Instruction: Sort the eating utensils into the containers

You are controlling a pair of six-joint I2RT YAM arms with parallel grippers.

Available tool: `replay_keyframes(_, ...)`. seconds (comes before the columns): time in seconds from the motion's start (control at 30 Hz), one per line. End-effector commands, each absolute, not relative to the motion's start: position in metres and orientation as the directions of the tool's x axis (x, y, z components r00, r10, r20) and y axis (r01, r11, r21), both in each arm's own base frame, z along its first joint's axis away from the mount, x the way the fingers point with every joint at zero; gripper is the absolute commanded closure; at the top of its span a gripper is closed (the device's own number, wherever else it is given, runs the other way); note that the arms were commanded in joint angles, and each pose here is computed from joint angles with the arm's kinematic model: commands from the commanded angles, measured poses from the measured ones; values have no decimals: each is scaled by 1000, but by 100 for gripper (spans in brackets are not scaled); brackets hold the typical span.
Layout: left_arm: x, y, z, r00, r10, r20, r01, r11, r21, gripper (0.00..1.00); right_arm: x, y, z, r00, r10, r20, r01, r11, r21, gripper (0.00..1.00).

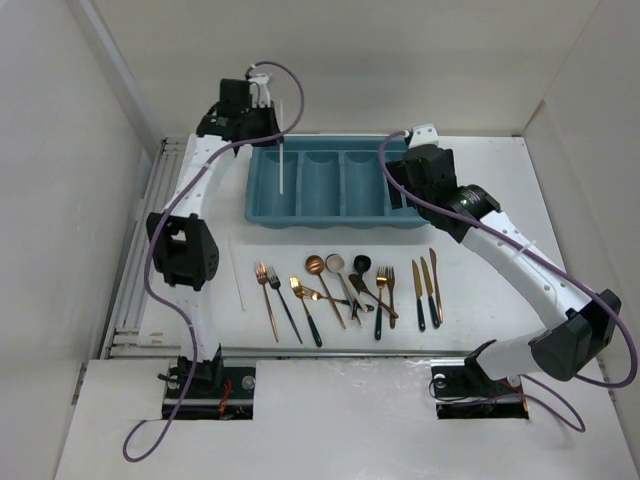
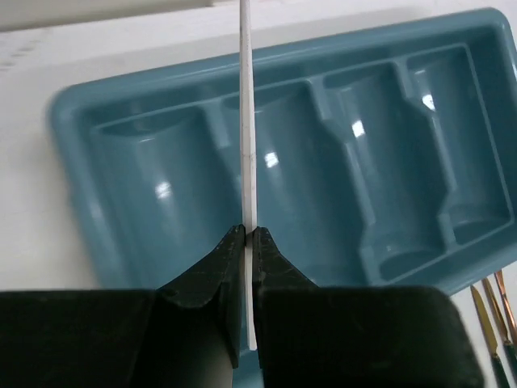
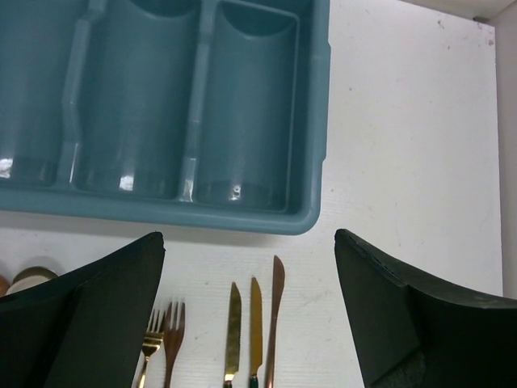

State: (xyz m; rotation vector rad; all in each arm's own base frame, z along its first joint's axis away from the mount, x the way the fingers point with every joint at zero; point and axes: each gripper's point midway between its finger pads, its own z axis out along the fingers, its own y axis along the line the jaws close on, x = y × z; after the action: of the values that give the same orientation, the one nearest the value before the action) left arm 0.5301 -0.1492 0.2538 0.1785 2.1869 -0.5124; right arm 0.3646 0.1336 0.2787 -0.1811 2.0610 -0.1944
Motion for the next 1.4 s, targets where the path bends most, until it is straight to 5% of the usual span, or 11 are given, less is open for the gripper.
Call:
replay_keyframes(0.0, 549, -170, 216, -655, -89, -750, 297, 883, -364, 100, 364, 129, 280, -478, -175, -861, -22, 982, -187, 10)
replay_keyframes(0.17, 554, -158, 183, -681, -97, -726, 196, 931, -309, 96, 351, 121, 271, -505, -168, -847, -15, 983, -186, 10)
replay_keyframes(0.37, 537, -152, 198, -684, -84, -725, 178, 944, -277, 47, 345, 120, 270, -505, -156, -849, -17, 985, -171, 7)
replay_keyframes(0.5, 515, -119, 242, -634, -94, -767, 90, 977, -194, 37, 351, 127, 265, -519, -163, -839, -35, 985, -170, 4)
replay_keyframes(0.57, 496, -85, 253, -638, -131, -759, 6, 984, -176, 37, 353, 130, 263, -518, -162, -840, -44, 986, -163, 3)
replay_keyframes(0.7, 431, -23, 176, -807, -234, -543, -189, 972, -138, 37, 353, 136, 264, -512, -162, -844, -61, 986, -153, 3)
replay_keyframes(0.93, 320, -30, 65, -970, -134, -202, -133, 991, -19, 39, 352, 135, 262, -518, -166, -839, -62, 986, -157, 3)
replay_keyframes(1.37, 285, -24, 5, -969, -226, -96, -232, 971, 60, 46, 320, 111, 262, -517, -88, -852, 23, 993, -117, 3)
